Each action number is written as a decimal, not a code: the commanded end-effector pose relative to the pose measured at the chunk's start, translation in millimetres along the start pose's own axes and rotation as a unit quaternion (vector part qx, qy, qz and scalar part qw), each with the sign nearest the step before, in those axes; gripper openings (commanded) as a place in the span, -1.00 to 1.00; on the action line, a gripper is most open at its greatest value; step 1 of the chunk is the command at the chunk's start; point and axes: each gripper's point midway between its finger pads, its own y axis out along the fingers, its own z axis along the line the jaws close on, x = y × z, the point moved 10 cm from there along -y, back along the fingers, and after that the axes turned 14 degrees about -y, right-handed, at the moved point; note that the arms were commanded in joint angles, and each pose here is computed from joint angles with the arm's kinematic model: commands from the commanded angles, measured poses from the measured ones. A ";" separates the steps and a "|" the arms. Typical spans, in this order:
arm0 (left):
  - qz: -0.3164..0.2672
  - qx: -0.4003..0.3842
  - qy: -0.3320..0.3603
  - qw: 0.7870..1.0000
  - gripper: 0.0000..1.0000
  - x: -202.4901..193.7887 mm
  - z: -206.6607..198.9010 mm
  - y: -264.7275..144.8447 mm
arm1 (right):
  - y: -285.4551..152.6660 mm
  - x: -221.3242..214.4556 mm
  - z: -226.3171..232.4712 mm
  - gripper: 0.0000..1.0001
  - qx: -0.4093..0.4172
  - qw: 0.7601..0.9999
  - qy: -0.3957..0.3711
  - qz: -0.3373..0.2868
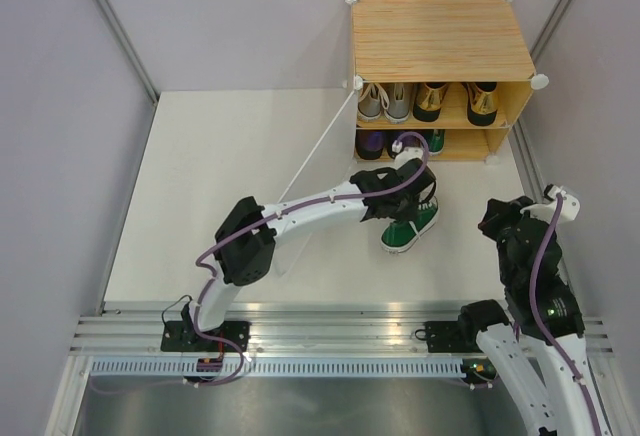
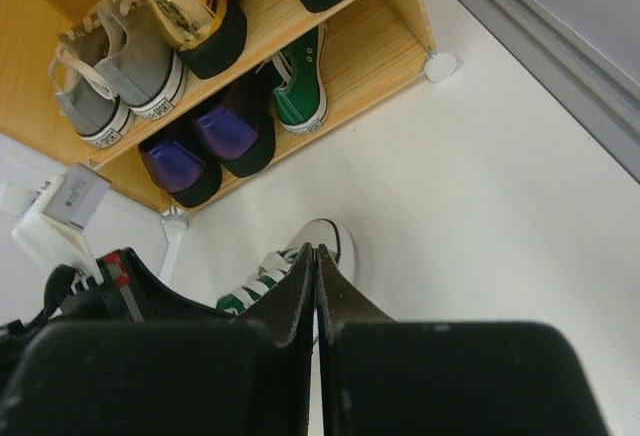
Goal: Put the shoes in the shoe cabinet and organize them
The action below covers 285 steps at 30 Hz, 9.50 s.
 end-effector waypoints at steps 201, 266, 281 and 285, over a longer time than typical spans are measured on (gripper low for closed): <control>-0.347 0.076 0.055 0.933 0.64 93.4 210.0 -265.4 | 187.5 -64.3 10.4 -0.99 -0.032 0.984 -0.122 0.122; -0.339 0.053 0.068 0.937 0.65 89.7 205.1 -266.9 | 334.4 -73.3 -9.6 0.49 -0.085 0.964 -0.251 0.009; -0.331 0.043 0.071 0.940 0.66 88.0 202.7 -263.5 | 300.6 -71.5 -9.3 0.96 -0.076 0.976 -0.204 0.015; -0.332 0.042 0.071 0.940 0.66 87.4 202.0 -264.4 | 282.5 -69.1 -7.7 0.93 -0.060 0.980 -0.188 0.022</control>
